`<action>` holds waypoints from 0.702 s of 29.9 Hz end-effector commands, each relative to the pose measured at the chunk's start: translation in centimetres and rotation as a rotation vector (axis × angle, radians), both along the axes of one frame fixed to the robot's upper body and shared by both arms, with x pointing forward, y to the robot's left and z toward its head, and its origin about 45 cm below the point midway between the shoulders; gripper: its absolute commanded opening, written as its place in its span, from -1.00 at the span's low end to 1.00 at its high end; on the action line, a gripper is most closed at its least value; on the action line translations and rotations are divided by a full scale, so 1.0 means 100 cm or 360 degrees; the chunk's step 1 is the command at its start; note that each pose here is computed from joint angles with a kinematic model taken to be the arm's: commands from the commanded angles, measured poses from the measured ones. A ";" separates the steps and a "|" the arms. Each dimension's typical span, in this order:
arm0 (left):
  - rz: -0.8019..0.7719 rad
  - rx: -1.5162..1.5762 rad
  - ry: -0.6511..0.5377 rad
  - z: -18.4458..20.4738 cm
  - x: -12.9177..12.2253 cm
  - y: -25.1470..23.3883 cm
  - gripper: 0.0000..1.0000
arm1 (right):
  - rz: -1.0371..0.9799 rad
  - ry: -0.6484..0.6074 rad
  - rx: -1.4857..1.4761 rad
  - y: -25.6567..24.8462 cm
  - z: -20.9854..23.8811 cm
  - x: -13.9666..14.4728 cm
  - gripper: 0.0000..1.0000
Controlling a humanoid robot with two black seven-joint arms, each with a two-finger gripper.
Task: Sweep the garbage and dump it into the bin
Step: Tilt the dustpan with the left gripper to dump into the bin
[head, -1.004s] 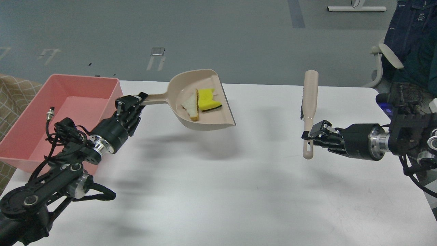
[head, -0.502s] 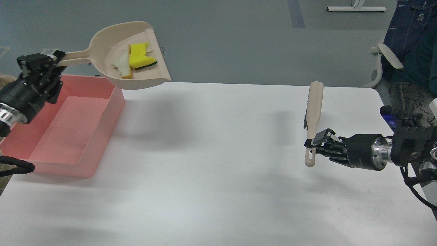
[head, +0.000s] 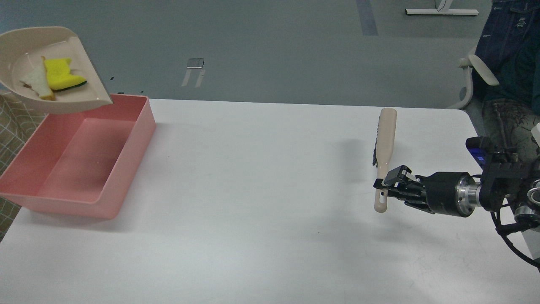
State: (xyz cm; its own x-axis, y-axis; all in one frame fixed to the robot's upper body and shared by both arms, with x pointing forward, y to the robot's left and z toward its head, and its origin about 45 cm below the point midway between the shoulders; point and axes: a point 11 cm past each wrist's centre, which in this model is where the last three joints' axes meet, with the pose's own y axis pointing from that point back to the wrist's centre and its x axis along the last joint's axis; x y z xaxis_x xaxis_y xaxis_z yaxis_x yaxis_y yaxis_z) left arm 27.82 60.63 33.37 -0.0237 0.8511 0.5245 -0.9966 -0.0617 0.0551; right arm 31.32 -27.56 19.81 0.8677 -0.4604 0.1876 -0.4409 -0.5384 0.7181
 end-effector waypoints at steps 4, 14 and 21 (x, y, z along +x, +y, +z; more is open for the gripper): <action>-0.0056 0.0424 0.0070 0.002 0.000 0.000 -1.00 | 0.0015 0.0003 0.0021 0.007 -0.002 0.000 -1.00; -0.0029 0.1141 0.0104 0.007 0.000 0.006 -1.00 | 0.0015 0.0004 0.0023 0.006 -0.002 -0.001 -1.00; 0.0040 0.1199 -0.0111 0.069 0.013 0.006 -1.00 | 0.0013 0.0003 0.0019 0.006 -0.002 0.000 -1.00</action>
State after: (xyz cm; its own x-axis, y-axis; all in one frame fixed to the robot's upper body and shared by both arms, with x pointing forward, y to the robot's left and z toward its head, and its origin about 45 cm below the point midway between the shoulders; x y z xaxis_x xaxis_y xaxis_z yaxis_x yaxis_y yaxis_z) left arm 28.37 61.48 37.50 -0.0296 0.2496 0.9679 -0.9958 -0.0910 -0.0070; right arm 31.23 -26.93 19.57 0.8725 -0.4548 0.1786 -0.4334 -0.5515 0.7127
